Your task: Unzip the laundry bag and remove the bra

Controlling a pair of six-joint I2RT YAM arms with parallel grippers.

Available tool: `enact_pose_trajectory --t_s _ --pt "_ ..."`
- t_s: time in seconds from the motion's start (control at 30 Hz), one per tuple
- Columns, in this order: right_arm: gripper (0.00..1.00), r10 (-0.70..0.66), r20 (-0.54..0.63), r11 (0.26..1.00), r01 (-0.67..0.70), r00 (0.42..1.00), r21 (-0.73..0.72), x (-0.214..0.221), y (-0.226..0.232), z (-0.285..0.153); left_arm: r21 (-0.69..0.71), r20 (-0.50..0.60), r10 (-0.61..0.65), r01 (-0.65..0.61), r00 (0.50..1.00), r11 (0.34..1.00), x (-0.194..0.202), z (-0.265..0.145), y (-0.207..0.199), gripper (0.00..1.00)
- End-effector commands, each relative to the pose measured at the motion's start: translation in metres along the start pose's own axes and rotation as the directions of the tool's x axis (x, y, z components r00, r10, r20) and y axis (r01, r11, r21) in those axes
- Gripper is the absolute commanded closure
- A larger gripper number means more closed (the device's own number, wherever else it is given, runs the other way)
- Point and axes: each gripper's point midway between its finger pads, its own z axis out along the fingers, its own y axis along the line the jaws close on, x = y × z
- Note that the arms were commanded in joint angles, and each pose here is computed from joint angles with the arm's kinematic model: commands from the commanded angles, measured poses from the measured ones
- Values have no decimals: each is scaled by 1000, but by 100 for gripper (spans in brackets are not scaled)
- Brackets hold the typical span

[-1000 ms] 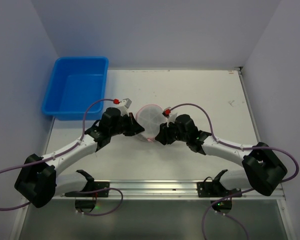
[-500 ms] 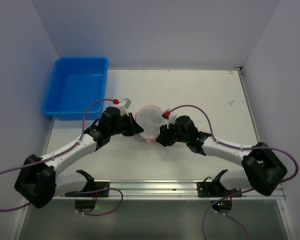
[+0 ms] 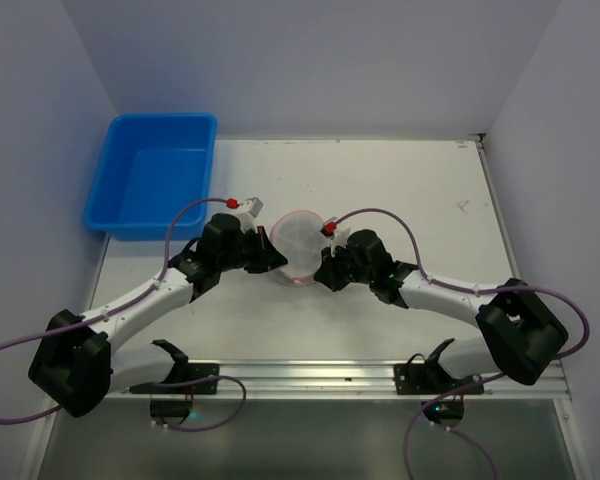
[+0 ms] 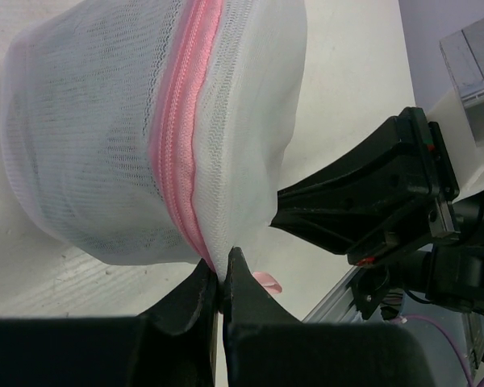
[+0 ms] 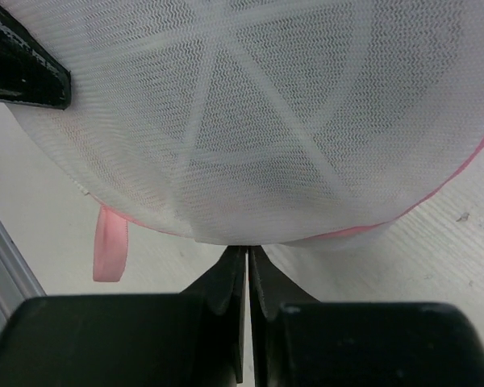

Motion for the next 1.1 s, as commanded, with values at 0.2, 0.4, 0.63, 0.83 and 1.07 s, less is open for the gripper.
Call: enact_pose_trajectory --t_s 0.2,0.4,0.63,0.83,1.07 --pt "100 -21 63 973 6 998 230 -33 -33 -22 -49 -27 53 -54 998 997 -2 -14 9 100" --pt "100 60 98 935 -90 993 344 -46 -66 -40 -86 -43 63 -67 997 994 8 -25 23 100" --pt "100 68 84 959 -89 994 270 -57 -56 -44 -85 -88 110 -118 990 989 7 -19 33 100" --pt "100 124 52 988 -128 991 85 -56 0 -42 -86 -22 143 -145 989 986 -62 20 25 95" --pt "100 218 33 976 -217 975 -30 -71 54 -23 -95 82 43 -35 996 995 -121 36 5 14"
